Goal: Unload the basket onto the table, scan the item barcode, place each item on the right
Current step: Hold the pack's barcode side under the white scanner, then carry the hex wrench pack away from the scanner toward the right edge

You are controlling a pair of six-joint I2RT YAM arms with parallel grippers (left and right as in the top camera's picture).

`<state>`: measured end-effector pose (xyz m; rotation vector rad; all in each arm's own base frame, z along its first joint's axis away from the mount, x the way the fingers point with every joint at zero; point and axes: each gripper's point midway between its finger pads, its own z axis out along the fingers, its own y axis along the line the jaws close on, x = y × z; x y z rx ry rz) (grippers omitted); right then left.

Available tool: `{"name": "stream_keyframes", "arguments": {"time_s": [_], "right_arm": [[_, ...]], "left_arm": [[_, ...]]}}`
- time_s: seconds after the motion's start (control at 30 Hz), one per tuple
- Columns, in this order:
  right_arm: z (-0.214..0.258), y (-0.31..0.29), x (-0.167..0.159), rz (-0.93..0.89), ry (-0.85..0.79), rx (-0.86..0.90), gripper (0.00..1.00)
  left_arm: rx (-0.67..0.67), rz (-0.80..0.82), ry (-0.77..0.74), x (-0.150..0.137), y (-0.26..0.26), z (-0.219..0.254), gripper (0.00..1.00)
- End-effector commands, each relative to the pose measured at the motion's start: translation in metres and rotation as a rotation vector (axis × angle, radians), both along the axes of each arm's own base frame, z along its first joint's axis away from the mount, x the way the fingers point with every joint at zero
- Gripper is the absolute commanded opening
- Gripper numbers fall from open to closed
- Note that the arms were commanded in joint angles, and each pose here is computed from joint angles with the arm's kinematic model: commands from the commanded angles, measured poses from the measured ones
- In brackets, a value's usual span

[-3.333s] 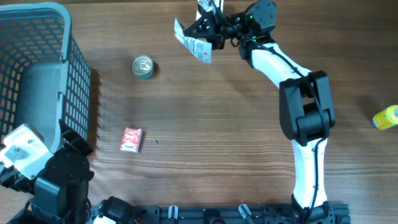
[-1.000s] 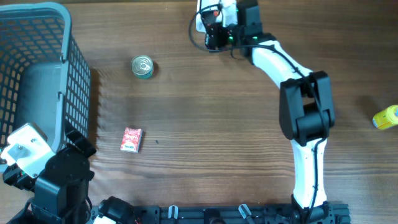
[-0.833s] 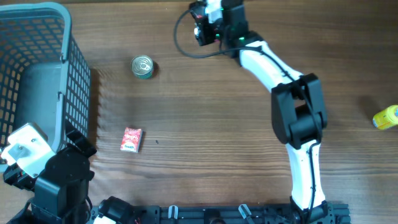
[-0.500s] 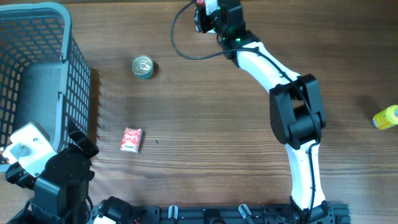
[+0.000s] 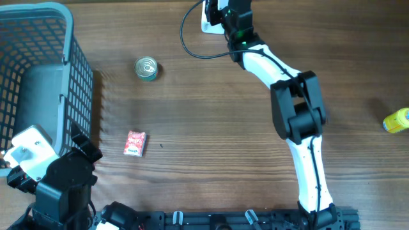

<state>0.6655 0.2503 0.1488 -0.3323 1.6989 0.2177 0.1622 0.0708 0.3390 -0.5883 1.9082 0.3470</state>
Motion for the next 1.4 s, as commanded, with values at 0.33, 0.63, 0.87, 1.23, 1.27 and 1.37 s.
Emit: {"name": "stream_keyframes", "arguments": {"time_s": [0.33, 0.63, 0.87, 1.23, 1.27, 1.37], "right_arm": [[0.035, -0.008, 0.022, -0.05, -0.126, 0.061, 0.05], [0.009, -0.019, 0.029, -0.068, -0.08, 0.042, 0.05], [0.003, -0.02, 0.029, -0.069, -0.066, 0.039, 0.05], [-0.002, -0.019, 0.029, -0.069, -0.068, 0.045, 0.05], [-0.001, -0.019, 0.029, -0.069, -0.069, 0.045, 0.05], [0.001, -0.019, 0.03, -0.069, -0.08, 0.049, 0.05]], "left_arm": [[0.008, -0.004, 0.04, 0.008, -0.005, -0.007, 1.0], [-0.005, -0.023, 0.051, 0.01, -0.009, -0.01, 1.0], [-0.004, -0.023, 0.051, 0.01, -0.009, -0.01, 1.0], [-0.004, -0.023, 0.051, 0.01, -0.009, -0.01, 1.0], [-0.004, -0.023, 0.051, 0.01, -0.009, -0.01, 1.0], [-0.004, -0.023, 0.051, 0.01, -0.009, -0.01, 1.0]]}}
